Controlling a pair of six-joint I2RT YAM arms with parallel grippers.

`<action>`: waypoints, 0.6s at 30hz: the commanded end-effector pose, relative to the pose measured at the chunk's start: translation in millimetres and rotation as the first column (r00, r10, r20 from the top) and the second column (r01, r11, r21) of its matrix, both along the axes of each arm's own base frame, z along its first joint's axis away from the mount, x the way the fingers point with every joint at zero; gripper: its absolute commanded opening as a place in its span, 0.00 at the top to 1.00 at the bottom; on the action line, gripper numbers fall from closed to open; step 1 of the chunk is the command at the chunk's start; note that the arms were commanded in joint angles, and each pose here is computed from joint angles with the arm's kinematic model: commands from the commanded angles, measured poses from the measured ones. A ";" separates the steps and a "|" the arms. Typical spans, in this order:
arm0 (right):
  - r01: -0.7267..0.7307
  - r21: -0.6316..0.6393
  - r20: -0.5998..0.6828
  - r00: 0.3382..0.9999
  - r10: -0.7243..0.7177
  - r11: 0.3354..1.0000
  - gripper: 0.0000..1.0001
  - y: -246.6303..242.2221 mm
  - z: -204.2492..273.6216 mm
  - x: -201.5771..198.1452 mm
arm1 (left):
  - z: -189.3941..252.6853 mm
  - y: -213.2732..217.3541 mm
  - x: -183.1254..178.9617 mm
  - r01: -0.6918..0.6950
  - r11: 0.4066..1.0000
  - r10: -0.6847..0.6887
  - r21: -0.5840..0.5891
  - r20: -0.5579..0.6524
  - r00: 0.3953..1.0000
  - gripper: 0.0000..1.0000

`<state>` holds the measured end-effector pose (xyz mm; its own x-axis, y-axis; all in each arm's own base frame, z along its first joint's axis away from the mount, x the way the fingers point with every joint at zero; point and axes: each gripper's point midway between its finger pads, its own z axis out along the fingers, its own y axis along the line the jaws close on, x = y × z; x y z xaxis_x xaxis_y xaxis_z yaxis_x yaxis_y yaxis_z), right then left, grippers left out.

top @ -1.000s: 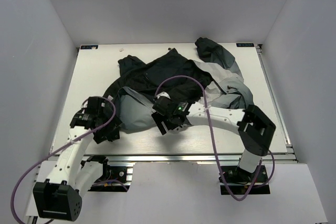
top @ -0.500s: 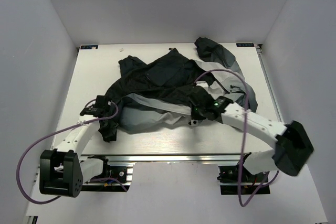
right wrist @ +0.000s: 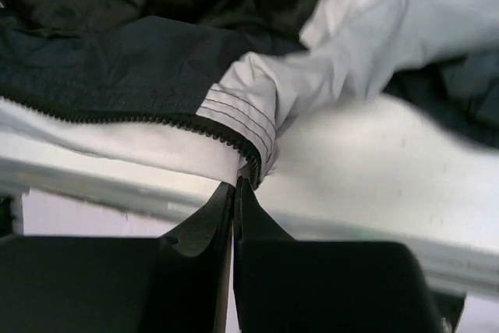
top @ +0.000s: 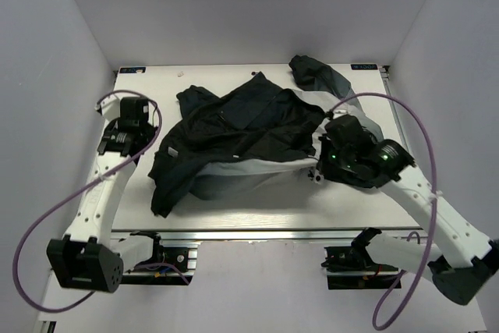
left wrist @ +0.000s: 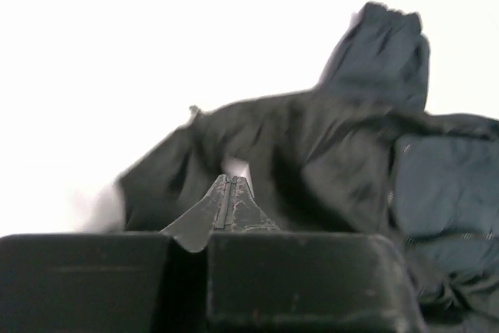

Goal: Zip up the jacket

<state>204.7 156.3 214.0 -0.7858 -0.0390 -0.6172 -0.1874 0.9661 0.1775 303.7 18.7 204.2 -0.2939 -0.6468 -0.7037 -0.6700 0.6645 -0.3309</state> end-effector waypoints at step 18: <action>0.215 -0.137 -0.131 0.964 -0.232 0.967 1.00 -48.6 -65.6 53.3 | -95.1 -61.8 -150.5 0.133 0.921 -0.253 -0.365 -0.303 0.919 0.02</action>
<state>220.5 108.0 135.8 -0.9110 0.0707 -0.4064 0.0528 0.9971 0.0551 188.4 -39.8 118.2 -0.6217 -0.6783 -0.3916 -0.5781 0.7347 -0.3550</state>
